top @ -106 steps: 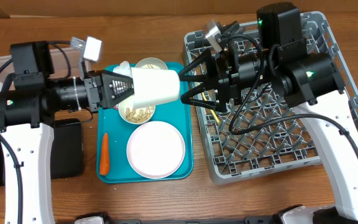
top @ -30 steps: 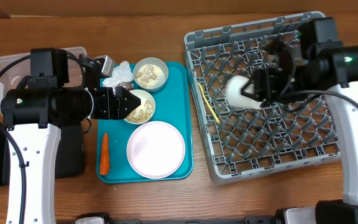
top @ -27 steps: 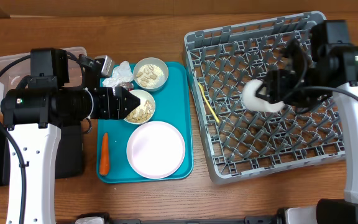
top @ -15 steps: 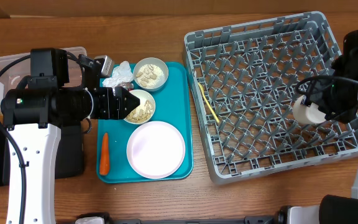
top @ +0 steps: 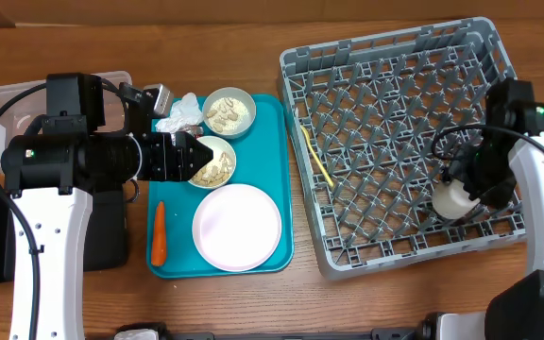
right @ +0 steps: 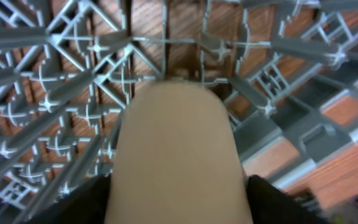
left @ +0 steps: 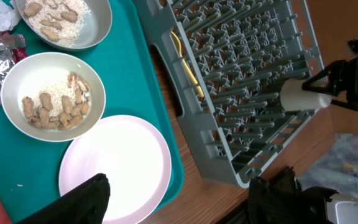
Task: Sort waste into correct bins and load items into the dishwasher rack
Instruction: 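Place the white cup upside down in the dish rack with the right gripper, then grasp the pink plate edge with the left gripper and lift it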
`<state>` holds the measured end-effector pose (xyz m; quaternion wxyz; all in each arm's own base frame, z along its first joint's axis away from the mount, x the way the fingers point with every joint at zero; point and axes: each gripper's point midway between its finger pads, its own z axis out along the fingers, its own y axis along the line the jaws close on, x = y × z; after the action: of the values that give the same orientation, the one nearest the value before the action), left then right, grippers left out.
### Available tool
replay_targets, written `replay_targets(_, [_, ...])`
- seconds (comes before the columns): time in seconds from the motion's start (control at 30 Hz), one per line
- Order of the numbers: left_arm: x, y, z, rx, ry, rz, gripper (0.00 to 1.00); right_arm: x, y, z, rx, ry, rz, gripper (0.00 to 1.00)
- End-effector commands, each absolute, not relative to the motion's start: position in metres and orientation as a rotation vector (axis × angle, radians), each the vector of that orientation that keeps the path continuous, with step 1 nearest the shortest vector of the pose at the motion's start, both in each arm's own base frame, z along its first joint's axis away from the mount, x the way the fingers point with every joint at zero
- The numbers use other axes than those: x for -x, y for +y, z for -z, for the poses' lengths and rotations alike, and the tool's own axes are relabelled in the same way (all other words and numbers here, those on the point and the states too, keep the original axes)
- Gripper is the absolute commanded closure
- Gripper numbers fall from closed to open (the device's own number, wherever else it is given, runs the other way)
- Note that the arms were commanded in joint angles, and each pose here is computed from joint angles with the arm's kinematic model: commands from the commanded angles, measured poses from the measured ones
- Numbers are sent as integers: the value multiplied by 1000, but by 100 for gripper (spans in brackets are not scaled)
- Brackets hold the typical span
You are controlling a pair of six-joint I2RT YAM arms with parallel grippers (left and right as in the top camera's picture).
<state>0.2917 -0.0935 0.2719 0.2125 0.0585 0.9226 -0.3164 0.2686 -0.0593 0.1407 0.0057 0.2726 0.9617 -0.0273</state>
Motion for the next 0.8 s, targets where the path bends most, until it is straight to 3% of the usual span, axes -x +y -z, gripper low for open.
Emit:
replay_targets(0.0, [-294,-92,-276,-160,2550,868,24,-277,-61,-144,-845,2961,67,12])
replay_targets(0.3, [-293,-91,-275,-157,2556,867,23,-291,-54,-193,-793,2888,-19,11])
replay_targets(0.6, [-275,-58,-240,68,2781,568,26,-292,36,-296,-335,2613,-673,9])
replay_targets(0.77, [-263,-37,-200,293,2905,351,27,-273,81,-337,-106,2473,-826,7])
